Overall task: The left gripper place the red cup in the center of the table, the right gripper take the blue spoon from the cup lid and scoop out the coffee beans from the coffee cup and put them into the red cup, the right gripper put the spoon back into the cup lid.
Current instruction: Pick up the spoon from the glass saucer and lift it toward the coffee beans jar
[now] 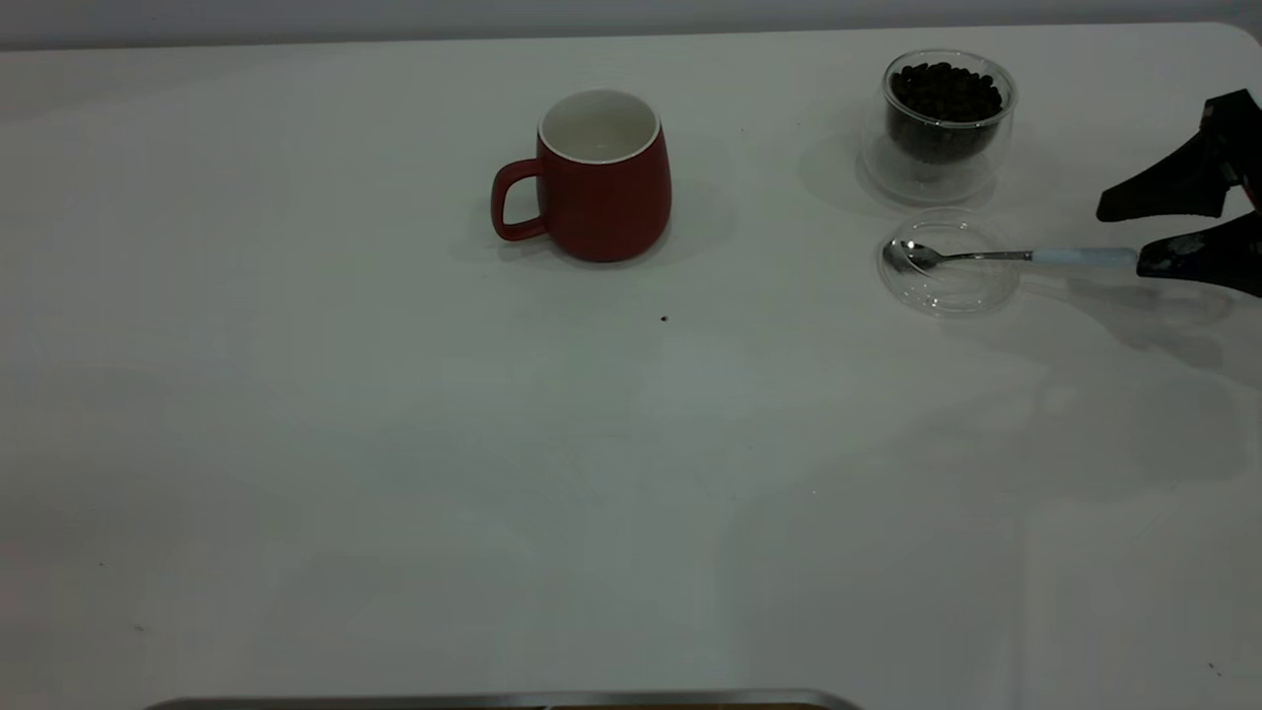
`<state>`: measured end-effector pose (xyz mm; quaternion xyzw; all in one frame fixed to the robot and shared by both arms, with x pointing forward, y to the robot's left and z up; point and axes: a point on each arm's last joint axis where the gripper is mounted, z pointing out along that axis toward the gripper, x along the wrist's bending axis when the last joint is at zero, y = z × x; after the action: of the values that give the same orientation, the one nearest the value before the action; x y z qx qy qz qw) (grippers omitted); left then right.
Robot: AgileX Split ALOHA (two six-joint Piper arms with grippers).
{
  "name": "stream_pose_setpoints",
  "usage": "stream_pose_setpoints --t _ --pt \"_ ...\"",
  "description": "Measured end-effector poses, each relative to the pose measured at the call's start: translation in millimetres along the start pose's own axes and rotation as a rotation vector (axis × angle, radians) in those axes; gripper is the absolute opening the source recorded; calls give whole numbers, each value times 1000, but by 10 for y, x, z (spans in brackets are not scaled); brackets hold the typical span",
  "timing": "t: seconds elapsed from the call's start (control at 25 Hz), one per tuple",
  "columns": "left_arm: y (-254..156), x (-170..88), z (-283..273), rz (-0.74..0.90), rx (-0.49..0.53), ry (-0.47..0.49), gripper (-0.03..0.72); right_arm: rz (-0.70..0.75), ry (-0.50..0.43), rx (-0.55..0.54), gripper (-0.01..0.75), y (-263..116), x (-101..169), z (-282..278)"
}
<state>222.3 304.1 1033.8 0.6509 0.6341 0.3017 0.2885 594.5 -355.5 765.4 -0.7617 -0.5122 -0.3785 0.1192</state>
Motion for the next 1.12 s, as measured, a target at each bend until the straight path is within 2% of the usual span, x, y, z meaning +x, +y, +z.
stream_pose_setpoints --t 0.24,1.12 --pt "0 0 0 0 0 0 587 19 8 13 563 -60 -71 71" --pt "0 0 0 1 0 0 587 45 77 27 562 -186 77 333"
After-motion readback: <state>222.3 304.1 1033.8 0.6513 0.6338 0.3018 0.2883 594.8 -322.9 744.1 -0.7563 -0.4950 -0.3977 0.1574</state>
